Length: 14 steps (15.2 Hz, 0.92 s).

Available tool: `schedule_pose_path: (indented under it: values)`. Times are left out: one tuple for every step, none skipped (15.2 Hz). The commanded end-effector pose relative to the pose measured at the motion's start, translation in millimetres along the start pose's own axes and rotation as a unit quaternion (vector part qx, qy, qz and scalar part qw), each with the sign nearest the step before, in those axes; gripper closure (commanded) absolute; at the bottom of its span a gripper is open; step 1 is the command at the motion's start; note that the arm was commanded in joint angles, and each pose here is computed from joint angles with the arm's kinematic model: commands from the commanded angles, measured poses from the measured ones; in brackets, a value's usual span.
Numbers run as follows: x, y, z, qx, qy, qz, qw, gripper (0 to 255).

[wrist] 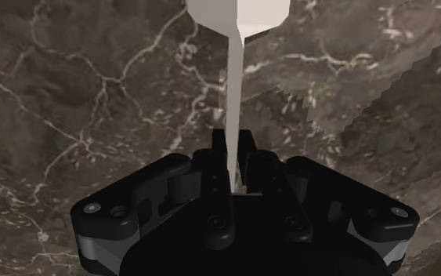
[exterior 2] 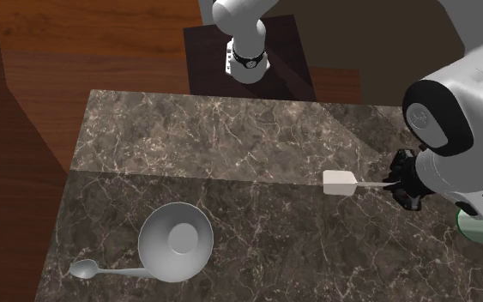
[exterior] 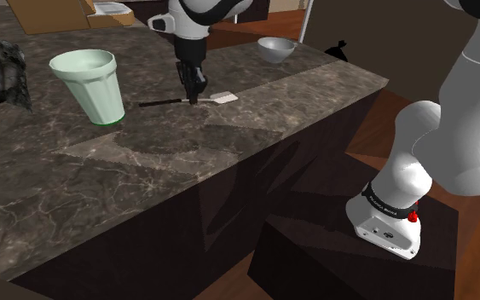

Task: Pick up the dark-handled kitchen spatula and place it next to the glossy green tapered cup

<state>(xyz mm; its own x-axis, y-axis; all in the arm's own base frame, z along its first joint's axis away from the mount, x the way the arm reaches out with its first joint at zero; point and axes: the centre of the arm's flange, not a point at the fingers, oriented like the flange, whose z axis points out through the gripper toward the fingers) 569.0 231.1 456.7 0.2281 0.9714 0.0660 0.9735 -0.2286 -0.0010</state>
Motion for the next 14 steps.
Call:
schedule_pose_path:
  values:
    - [-0.6,-1.2,6.1,0.000,0.000,0.000,1.0000,255]
    - [-0.6,-1.2,6.1,0.000,0.000,0.000,1.0000,255]
    - [-0.6,-1.2,6.1,0.000,0.000,0.000,1.0000,255]
    - [-0.6,-1.2,6.1,0.000,0.000,0.000,1.0000,255]
    - [-0.6,-1.2,6.1,0.000,0.000,0.000,1.0000,255]
    - [-0.5,-1.2,6.1,0.000,0.000,0.000,1.0000,255]
    - [-0.5,-1.2,6.1,0.000,0.000,0.000,1.0000,255]
    - [-0.5,-1.2,6.1,0.000,0.000,0.000,1.0000,255]
    - [-0.5,-1.2,6.1,0.000,0.000,0.000,1.0000,0]
    - [-0.5,-1.2,6.1,0.000,0.000,0.000,1.0000,0]
    - [-0.5,-1.2,6.1,0.000,0.000,0.000,1.0000,0]
    - [-0.5,-1.2,6.1,0.000,0.000,0.000,1.0000,0]
    - [-0.5,-1.2,6.1,0.000,0.000,0.000,1.0000,0]
    - [-0.5,-1.2,6.1,0.000,0.000,0.000,1.0000,0]
